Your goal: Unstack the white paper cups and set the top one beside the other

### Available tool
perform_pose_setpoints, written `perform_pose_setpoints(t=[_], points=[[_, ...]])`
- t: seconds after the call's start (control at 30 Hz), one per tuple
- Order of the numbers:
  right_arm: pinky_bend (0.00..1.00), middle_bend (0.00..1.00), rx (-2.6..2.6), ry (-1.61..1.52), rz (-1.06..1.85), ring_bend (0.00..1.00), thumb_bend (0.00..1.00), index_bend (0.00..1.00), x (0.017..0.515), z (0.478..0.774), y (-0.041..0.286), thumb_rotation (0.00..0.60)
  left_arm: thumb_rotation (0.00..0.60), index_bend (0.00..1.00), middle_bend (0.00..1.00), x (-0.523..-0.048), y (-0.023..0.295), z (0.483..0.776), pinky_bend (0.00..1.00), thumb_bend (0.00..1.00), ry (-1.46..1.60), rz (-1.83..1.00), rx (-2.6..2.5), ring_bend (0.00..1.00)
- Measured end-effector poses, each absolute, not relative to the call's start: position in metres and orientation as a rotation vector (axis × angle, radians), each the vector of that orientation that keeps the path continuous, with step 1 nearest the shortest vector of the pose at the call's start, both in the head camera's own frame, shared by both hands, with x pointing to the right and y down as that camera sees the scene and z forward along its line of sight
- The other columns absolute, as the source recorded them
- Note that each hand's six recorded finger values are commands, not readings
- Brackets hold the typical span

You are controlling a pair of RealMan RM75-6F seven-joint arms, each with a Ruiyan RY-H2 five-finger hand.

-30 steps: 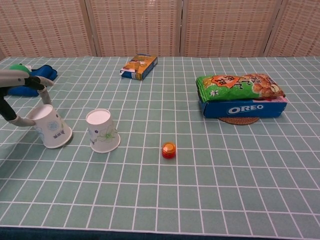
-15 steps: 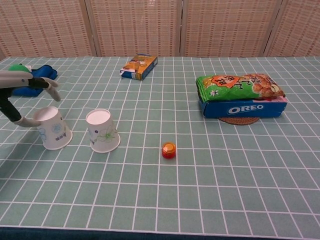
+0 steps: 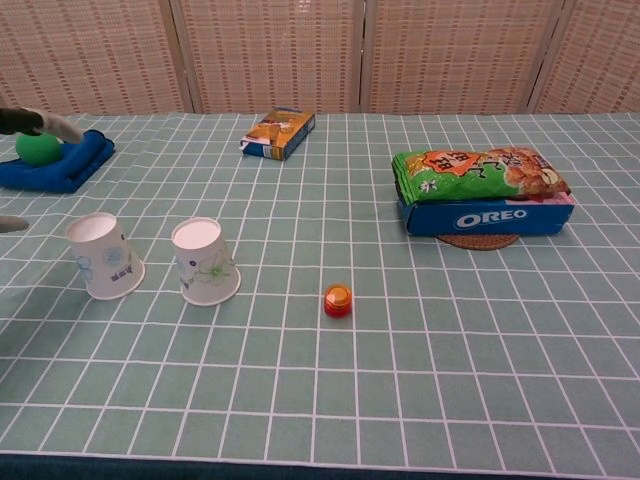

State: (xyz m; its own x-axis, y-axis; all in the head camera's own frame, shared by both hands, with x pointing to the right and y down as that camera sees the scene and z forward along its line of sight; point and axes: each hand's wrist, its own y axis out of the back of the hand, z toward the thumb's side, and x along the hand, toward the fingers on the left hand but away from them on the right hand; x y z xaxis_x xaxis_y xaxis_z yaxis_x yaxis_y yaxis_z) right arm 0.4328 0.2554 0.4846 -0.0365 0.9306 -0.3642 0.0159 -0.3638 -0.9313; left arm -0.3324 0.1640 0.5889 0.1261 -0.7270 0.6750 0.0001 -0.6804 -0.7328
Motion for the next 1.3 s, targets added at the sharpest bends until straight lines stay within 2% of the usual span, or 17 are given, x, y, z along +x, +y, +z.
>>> perform_pose_setpoints(t=[0.17, 0.33, 0.6, 1.3], points=[[0.0, 0.0, -1.473, -1.027, 1.5, 0.0, 0.31, 0.01, 0.428, 0.486, 0.259, 0.6, 0.6, 0.01, 0.0, -0.362, 0.19, 0.563, 0.0, 0.3, 0.755, -1.612, -1.699, 0.0], [0.0, 0.0, -1.461, -0.994, 1.514, 0.0, 0.31, 0.01, 0.423, 0.492, 0.262, 0.6, 0.6, 0.01, 0.0, -0.403, 0.231, 0.54, 0.0, 0.3, 0.83, -1.608, -1.572, 0.0], [0.0, 0.0, -1.442, -0.959, 1.558, 0.0, 0.31, 0.01, 0.417, 0.506, 0.266, 0.6, 0.6, 0.01, 0.0, -0.465, 0.277, 0.534, 0.0, 0.29, 0.932, -1.605, -1.442, 0.0], [0.0, 0.0, -1.448, -0.941, 1.553, 0.0, 0.31, 0.01, 0.411, 0.51, 0.266, 0.6, 0.6, 0.04, 0.0, -0.468, 0.284, 0.533, 0.0, 0.3, 0.956, -1.559, -1.438, 0.0]])
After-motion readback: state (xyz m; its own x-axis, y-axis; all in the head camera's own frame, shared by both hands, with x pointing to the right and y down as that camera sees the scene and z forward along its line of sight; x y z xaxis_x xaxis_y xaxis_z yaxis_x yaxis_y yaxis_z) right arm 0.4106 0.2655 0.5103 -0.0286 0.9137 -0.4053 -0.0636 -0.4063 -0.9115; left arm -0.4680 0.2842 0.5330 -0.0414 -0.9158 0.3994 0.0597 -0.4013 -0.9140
